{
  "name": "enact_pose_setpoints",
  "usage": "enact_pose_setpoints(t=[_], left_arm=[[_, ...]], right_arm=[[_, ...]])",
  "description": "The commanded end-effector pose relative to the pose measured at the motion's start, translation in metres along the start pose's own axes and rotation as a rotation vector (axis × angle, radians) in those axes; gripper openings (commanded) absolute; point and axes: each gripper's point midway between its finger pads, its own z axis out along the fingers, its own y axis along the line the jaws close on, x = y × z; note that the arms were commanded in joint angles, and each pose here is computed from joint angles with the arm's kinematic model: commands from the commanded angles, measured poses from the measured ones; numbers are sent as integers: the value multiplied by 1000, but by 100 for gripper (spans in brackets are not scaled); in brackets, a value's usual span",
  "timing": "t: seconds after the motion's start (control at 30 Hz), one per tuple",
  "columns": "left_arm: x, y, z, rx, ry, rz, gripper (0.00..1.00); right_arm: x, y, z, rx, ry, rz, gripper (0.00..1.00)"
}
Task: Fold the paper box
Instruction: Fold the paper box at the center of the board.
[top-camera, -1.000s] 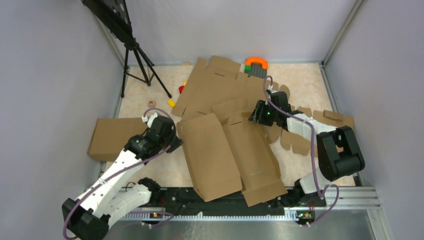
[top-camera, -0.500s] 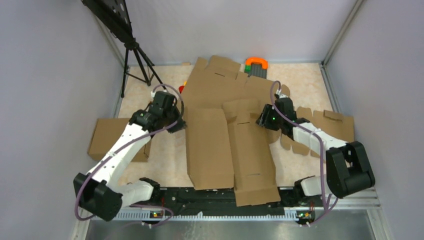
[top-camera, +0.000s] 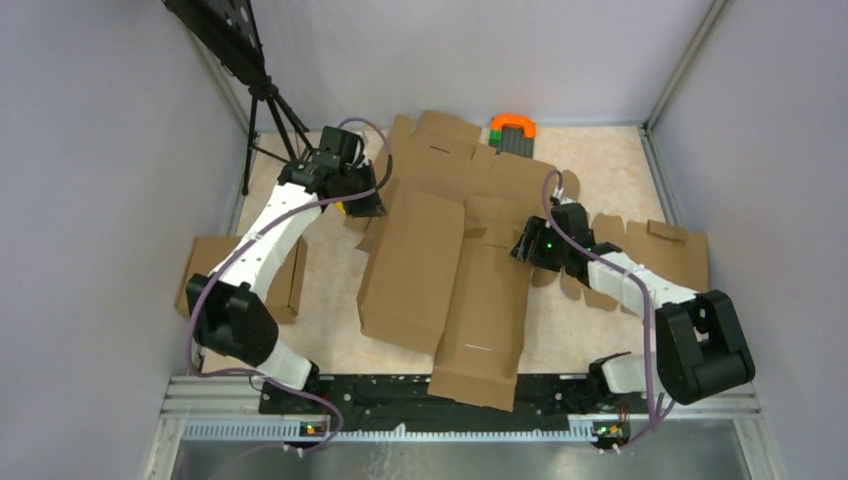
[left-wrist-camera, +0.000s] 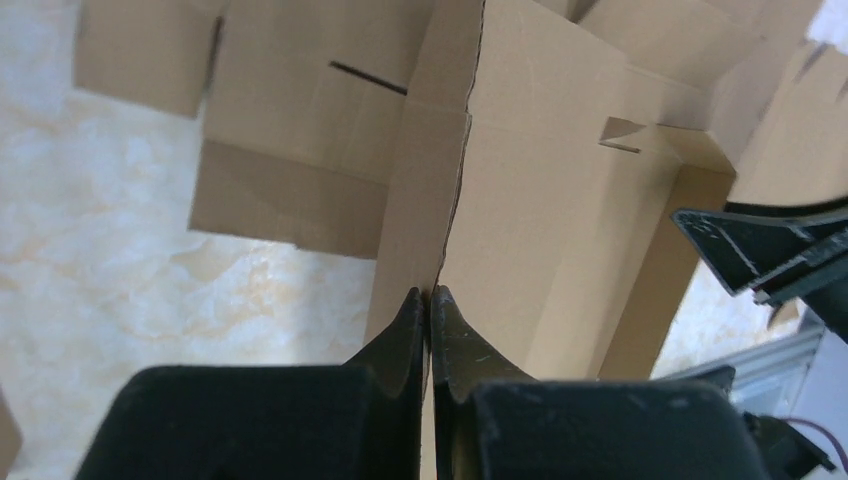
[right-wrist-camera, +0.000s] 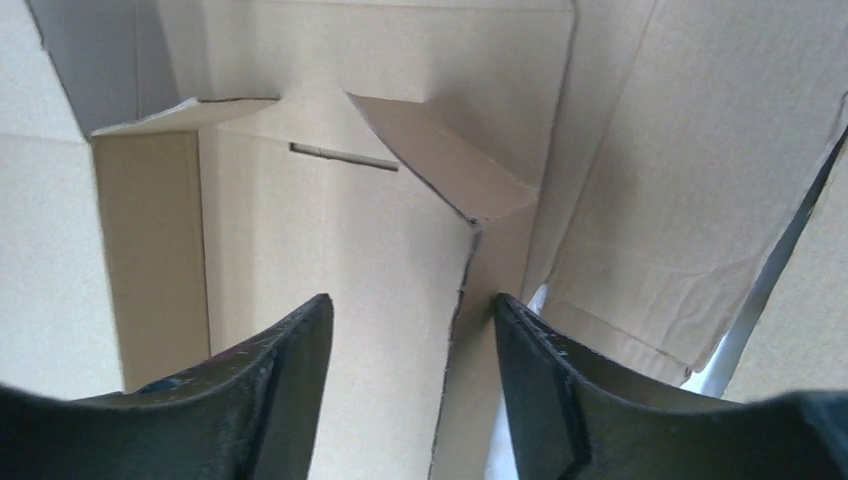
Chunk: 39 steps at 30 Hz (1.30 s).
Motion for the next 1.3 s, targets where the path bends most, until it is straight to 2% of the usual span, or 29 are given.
enact_pose_setpoints(t=[0.0,0.13,0.3,0.47,0.63,0.67,0.8,1.27], left_arm=[[-4,-44,-2,222,70,135,0],[-9,-53,2,253,116,183,0],[-3,-79,0,406,193,185,0],[19,-83,15,492,287,151,0],[28,-82,19,517,300,140,0],[27,-82,19,518,294,144,0],[22,-83,15,512,278,159,0],[17,-83,13,492,277,182,0]], right_arm=[[4,27,-11,-115,30,-29,63],[6,16,-6,-101,105,5,71],[7,21,-9,-169,87,43,64],[7,15,-14,-132,85,29,64],[1,2,-20,-49,61,21,94],[0,2,-22,-48,57,21,96],[-2,5,-22,-75,66,43,96],[-38,-20,-40,80,-33,5,98]])
